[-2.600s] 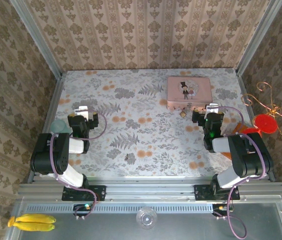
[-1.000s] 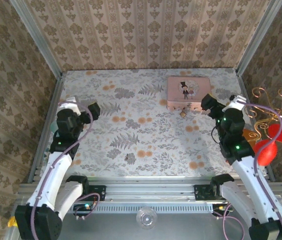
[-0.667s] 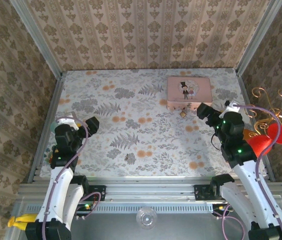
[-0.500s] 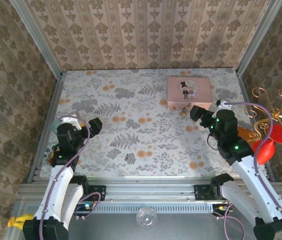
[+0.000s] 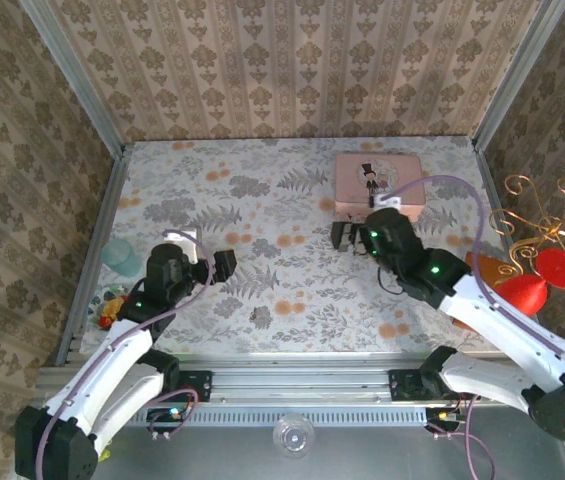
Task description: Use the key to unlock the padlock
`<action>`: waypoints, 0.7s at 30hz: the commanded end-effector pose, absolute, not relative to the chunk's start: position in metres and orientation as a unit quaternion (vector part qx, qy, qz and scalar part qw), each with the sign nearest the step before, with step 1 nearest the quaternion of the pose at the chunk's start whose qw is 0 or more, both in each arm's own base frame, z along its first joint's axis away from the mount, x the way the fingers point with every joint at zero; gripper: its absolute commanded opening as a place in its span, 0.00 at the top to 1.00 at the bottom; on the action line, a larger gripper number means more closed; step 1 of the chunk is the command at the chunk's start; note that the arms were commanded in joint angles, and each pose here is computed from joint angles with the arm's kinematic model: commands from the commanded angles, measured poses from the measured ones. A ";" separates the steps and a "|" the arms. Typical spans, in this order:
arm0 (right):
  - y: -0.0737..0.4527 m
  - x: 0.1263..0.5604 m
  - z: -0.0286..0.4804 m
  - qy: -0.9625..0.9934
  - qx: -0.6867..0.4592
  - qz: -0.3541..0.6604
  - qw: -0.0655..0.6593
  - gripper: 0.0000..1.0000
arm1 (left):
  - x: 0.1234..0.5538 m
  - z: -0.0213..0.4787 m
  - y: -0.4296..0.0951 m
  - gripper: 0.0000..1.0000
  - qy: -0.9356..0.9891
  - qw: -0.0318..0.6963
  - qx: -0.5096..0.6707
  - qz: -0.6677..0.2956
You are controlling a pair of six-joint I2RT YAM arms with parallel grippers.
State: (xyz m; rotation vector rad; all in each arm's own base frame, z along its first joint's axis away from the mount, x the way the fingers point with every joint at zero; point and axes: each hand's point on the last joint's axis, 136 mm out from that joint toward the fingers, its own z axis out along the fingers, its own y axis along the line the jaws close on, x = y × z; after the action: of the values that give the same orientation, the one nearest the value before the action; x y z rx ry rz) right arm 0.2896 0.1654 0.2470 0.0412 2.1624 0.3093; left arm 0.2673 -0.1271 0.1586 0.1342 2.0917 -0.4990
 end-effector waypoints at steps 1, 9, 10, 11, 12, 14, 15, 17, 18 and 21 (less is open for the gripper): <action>0.191 0.266 0.213 0.917 -0.010 0.097 0.388 0.00 | 0.270 0.159 -0.119 0.00 0.858 0.484 0.066 -0.162; 0.283 0.215 0.114 0.971 -0.043 0.108 0.210 0.05 | 0.258 0.164 -0.060 0.00 0.838 0.543 -0.019 -0.056; 0.293 0.211 0.106 0.974 -0.046 0.108 0.196 0.06 | 0.254 0.166 -0.054 0.00 0.833 0.550 -0.030 -0.052; 0.304 0.208 0.099 0.976 -0.048 0.106 0.182 0.07 | 0.251 0.169 -0.049 0.00 0.827 0.558 -0.040 -0.049; 0.314 0.206 0.093 0.978 -0.051 0.103 0.172 0.08 | 0.247 0.171 -0.045 0.00 0.822 0.565 -0.045 -0.049; 0.331 0.204 0.085 0.981 -0.056 0.101 0.155 0.10 | 0.240 0.175 -0.039 0.00 0.814 0.577 -0.052 -0.046; 0.338 0.204 0.082 0.982 -0.058 0.100 0.147 0.12 | 0.237 0.176 -0.033 0.00 0.810 0.581 -0.061 -0.038; 0.346 0.205 0.076 0.984 -0.057 0.095 0.136 0.13 | 0.232 0.180 -0.023 0.00 0.803 0.590 -0.081 -0.026; 0.349 0.205 0.072 0.985 -0.055 0.095 0.130 0.13 | 0.230 0.182 -0.019 0.00 0.799 0.594 -0.088 -0.022; 0.363 0.205 0.065 0.986 -0.055 0.111 0.114 0.16 | 0.227 0.184 -0.015 0.00 0.794 0.600 -0.096 -0.024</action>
State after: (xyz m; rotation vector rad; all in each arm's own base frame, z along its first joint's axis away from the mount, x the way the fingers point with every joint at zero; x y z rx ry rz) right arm 0.2102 0.3576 0.0701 -0.2099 2.8244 0.3042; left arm 0.2320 -0.0288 0.1966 -0.1761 1.8135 -0.1255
